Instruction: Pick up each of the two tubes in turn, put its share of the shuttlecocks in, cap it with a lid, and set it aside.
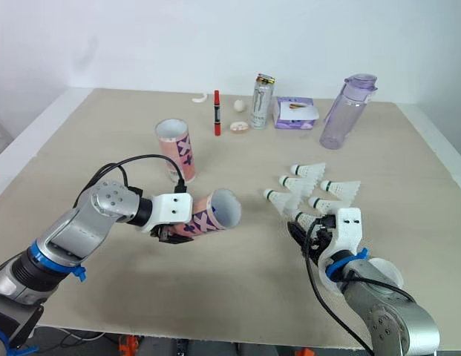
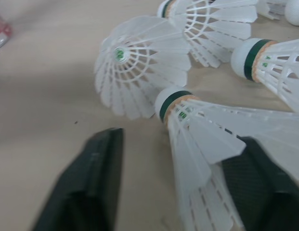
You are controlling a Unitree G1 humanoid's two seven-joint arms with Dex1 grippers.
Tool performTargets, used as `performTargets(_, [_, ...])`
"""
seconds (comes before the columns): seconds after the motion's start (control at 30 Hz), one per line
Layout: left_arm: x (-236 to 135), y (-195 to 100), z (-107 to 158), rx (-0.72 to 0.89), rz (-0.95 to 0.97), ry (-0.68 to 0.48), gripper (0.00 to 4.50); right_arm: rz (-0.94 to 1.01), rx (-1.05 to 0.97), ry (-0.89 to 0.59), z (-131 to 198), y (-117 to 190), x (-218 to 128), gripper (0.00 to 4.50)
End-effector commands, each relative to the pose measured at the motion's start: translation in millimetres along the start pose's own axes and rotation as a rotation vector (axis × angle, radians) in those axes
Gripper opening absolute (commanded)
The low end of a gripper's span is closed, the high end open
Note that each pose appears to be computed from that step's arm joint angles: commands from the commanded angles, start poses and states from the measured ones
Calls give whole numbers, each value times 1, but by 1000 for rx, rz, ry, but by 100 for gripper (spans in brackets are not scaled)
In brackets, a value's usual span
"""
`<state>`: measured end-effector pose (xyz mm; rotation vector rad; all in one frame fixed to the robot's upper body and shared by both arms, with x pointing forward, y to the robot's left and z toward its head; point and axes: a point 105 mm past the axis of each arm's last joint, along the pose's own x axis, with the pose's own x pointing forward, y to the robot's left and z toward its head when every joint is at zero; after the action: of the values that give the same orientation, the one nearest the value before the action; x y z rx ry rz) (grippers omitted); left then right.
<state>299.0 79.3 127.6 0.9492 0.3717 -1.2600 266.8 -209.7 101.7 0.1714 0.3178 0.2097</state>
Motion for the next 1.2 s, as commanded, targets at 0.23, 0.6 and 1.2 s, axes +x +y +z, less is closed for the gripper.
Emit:
performTargets(0.23, [3, 3, -4, -13, 22, 16, 312, -33, -1, -43, 13, -4, -3, 8])
performTargets(0.6, [9, 5, -4, -30, -13, -14, 312, 470, -579, -170, 102, 60, -54, 8])
performTargets(1.2, [13, -1, 4, -54, -45, -34, 312, 883, -1338, -187, 94, 129, -18, 8])
